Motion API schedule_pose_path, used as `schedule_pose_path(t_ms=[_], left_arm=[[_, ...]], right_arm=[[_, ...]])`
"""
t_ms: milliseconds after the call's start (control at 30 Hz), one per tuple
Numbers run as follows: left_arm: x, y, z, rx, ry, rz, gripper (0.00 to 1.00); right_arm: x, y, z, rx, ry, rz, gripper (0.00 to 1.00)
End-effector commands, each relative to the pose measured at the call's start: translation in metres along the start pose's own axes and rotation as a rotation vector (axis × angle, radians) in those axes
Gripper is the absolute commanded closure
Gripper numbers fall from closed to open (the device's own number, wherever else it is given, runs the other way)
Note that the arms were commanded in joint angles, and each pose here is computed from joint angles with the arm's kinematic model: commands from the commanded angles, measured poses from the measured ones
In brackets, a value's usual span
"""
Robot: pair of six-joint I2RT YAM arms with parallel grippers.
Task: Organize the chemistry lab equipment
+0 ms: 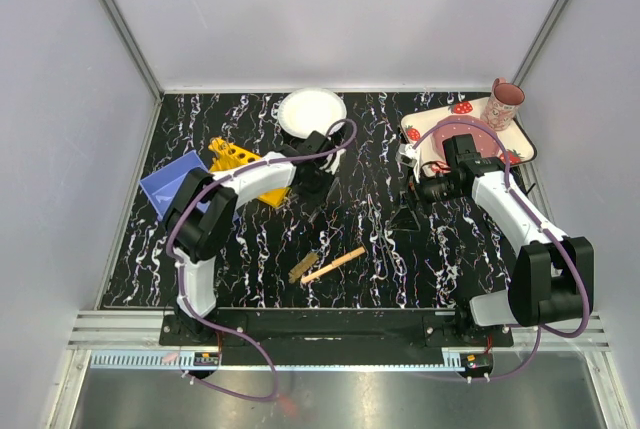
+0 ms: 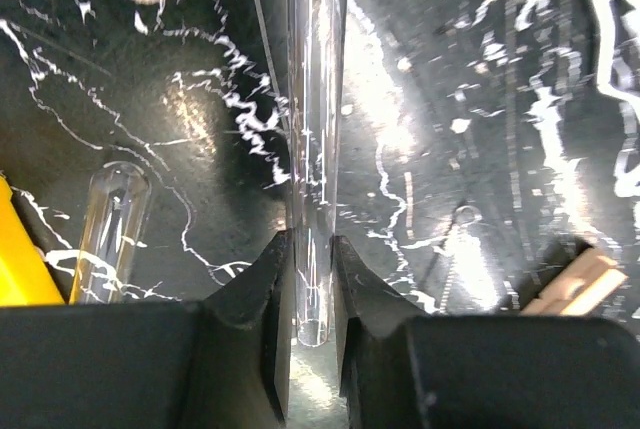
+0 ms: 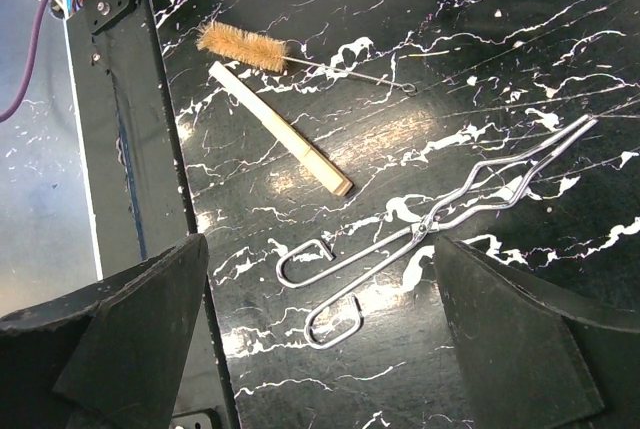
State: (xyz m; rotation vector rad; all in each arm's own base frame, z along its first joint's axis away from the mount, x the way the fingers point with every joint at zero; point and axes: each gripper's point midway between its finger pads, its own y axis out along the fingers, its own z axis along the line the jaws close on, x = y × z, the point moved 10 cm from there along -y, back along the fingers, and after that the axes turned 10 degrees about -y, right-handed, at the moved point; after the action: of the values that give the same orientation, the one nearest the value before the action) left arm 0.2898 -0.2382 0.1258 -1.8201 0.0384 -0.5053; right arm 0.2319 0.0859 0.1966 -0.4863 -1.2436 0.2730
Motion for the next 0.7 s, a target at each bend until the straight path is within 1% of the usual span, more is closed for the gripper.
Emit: schedule_pose_path(t_ms=[0,67,133,167,233,267,300,333,367,400,433,467,500,533,567,633,667], left_arm=[[0.018,-0.031,-0.022,-0.168,-0.06,-0.153,0.94],[0.023,-0.037,-0.028,-0.213,-0.073,-0.197,0.94],[0.023,-0.042,-0.033,-0.263,-0.115,-0.219,0.94],[0.029,-0.051,-0.037,-0.3,-0.124,-0.274,0.94],[0.028,-0.056,-0.043,-0.362,-0.181,-0.298,0.94],[0.035,-0.068,-0.049,-0.419,-0.186,-0.372,0.94],[0.032,-0.069,-0.051,-0.454,-0.241,-0.372,0.94],[0.032,-0.072,-0.054,-0.484,-0.261,-0.389,0.94],[0.038,-0.079,-0.059,-0.543,-0.269,-0.454,0.94],[0.032,-0.081,-0.062,-0.576,-0.324,-0.442,0.93],[0.034,-0.084,-0.064,-0.609,-0.343,-0.467,0.93],[0.038,-0.088,-0.069,-0.657,-0.382,-0.497,0.93],[0.034,-0.088,-0.07,-0.673,-0.401,-0.5,0.93],[0.036,-0.09,-0.074,-0.709,-0.41,-0.529,0.93],[0.033,-0.087,-0.074,-0.718,-0.467,-0.523,0.93],[0.034,-0.09,-0.08,-0.765,-0.493,-0.552,0.93],[0.032,-0.088,-0.081,-0.772,-0.534,-0.553,0.93]], right_arm=[[0.009,0.0,-0.002,0.025,-0.002,-0.054,0.0],[0.01,0.002,0.0,0.061,0.025,-0.084,0.0],[0.013,0.006,0.0,0.104,0.05,-0.128,0.0],[0.014,0.006,0.0,0.119,0.097,-0.144,0.0],[0.017,0.012,-0.004,0.156,0.135,-0.193,0.0],[0.018,0.012,-0.003,0.171,0.223,-0.204,0.0],[0.019,0.015,-0.004,0.181,0.253,-0.218,0.0],[0.017,0.019,-0.009,0.179,0.24,-0.245,0.0],[0.018,0.02,-0.008,0.185,0.335,-0.248,0.0],[0.017,0.021,-0.01,0.179,0.357,-0.258,0.0],[0.015,0.025,-0.014,0.15,0.332,-0.28,0.0],[0.015,0.026,-0.013,0.146,0.415,-0.285,0.0],[0.012,0.029,-0.016,0.115,0.404,-0.305,0.0],[0.016,0.028,-0.015,0.103,0.438,-0.323,0.0],[0.015,0.029,-0.016,0.085,0.45,-0.333,0.0],[0.015,0.03,-0.017,0.031,0.471,-0.354,0.0],[0.015,0.03,-0.017,0.017,0.475,-0.359,0.0]])
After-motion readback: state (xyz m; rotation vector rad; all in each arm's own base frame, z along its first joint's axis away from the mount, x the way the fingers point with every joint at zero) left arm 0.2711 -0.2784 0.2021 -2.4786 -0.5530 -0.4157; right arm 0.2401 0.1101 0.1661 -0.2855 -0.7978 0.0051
